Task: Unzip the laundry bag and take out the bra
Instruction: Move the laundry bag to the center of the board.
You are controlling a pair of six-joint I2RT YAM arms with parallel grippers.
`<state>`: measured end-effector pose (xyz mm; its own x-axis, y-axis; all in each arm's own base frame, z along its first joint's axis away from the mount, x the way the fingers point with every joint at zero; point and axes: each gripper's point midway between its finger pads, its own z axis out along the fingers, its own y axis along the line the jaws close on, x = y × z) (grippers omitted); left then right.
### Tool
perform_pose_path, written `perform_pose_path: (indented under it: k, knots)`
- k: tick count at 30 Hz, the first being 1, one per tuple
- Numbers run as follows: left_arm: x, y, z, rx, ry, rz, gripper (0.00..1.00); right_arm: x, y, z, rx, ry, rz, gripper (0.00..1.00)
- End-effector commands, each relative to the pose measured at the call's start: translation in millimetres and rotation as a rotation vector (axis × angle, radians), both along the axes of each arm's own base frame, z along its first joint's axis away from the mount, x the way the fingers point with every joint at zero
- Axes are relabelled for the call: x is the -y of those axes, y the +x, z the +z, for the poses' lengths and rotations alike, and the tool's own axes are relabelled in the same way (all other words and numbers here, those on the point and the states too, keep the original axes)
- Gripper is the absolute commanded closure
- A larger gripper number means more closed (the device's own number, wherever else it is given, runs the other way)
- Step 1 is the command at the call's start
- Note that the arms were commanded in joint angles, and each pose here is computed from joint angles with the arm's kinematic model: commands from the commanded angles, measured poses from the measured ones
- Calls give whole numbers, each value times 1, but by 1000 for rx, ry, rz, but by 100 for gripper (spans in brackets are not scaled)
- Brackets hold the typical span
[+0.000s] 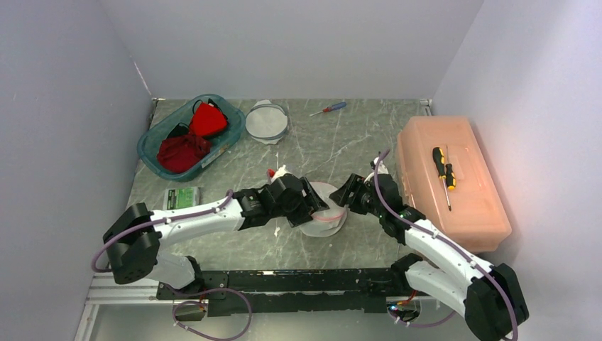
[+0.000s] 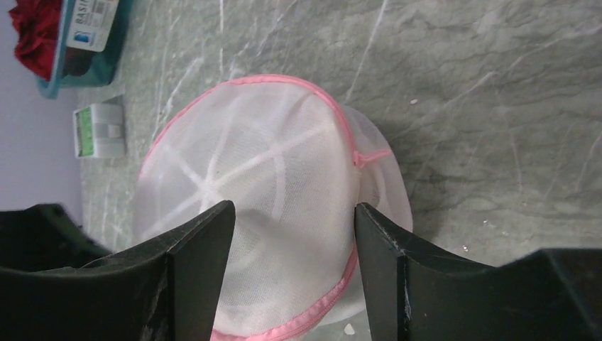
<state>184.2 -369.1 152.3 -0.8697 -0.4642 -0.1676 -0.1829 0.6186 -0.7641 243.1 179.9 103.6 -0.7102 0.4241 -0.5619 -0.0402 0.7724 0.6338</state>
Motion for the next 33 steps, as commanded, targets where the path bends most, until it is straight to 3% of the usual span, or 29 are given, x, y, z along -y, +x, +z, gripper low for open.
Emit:
perform_pose_path:
  k: [1, 4, 12, 16, 22, 30, 33]
  knots:
    - [-2, 11, -4, 23, 5, 58, 31, -17, -3, 35, 85, 116, 54, 34]
    - [-8, 14, -8, 42, 25, 69, 43, -14, -9, 41, 99, 110, 66, 34]
    - [-34, 36, -19, 98, 57, 4, 96, 5, -10, 55, 151, 55, 10, 26]
    - [-55, 46, -21, 122, 128, -99, 97, 7, -8, 60, 158, 36, 3, 23]
    - [-76, 44, -9, 216, 76, -338, 97, 5, 3, 62, 173, 47, 37, 20]
    - [-66, 4, 29, 437, -110, -677, 97, -23, 6, 70, 164, 392, 249, 19]
    - [-63, -8, 39, 526, -188, -757, 97, -27, 5, 70, 148, 453, 295, 19]
